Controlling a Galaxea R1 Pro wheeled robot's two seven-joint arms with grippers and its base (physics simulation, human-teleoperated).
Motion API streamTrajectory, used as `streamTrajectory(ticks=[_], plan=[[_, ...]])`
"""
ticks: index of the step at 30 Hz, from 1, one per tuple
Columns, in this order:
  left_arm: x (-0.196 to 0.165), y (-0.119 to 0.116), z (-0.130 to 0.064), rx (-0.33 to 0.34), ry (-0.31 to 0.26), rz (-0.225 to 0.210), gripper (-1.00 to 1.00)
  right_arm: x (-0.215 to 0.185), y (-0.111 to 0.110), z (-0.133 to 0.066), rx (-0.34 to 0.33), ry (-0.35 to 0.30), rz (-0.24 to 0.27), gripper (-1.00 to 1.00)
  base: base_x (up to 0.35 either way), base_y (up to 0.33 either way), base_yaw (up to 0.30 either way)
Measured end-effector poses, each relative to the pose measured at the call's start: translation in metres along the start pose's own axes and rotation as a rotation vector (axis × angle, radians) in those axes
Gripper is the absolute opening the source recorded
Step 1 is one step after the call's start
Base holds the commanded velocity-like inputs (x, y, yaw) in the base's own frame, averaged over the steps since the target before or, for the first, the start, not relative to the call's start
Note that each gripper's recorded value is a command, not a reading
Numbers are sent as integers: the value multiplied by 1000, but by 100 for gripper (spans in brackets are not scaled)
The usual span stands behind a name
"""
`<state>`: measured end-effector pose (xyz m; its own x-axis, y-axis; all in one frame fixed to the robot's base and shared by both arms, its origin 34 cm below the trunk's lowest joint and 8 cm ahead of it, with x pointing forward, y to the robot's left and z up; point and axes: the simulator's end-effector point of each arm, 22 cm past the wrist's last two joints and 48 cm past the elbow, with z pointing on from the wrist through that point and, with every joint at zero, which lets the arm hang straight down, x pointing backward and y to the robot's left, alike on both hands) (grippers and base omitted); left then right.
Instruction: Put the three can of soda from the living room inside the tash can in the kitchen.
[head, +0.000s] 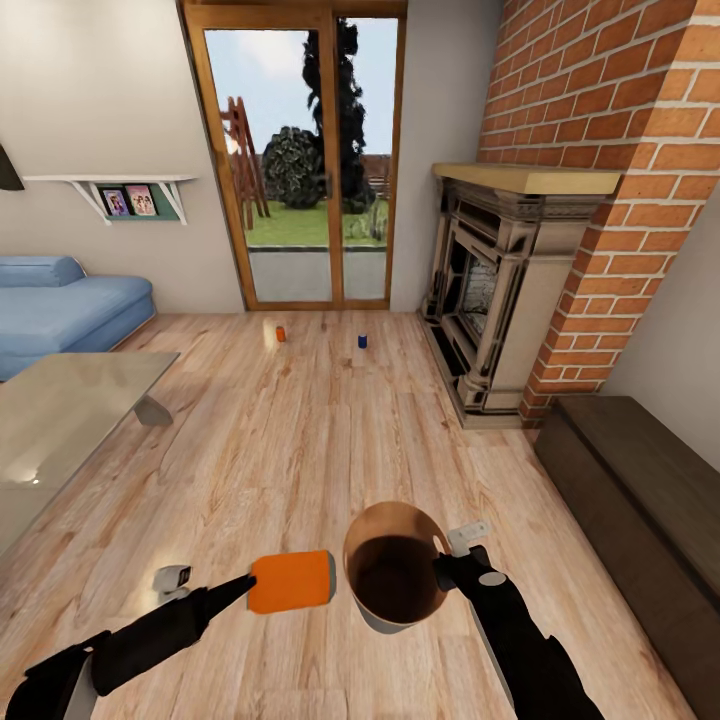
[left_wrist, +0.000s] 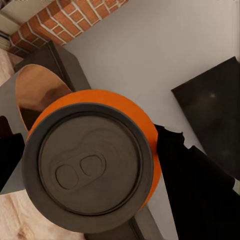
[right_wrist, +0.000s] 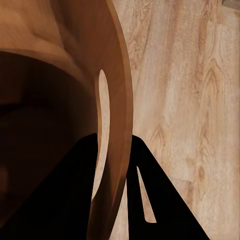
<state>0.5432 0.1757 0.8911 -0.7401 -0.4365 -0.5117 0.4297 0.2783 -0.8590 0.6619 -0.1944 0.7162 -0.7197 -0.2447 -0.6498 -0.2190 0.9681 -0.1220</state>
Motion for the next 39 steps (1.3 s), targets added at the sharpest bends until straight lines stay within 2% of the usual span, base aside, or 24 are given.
streamTrajectory(ticks=[30,36,39], plan=[[5,-7,15,28,-22,-16,-100,0,1,0,1,0,1,-100,0,0,0],[6,-7,17,26,-26,-17,-100,0,1,0,2,0,0,-100,0,0,0],[7,-2,22,3,-34,-23,-100,0,-1,0,13,2,-19,-100,0,0,0]])
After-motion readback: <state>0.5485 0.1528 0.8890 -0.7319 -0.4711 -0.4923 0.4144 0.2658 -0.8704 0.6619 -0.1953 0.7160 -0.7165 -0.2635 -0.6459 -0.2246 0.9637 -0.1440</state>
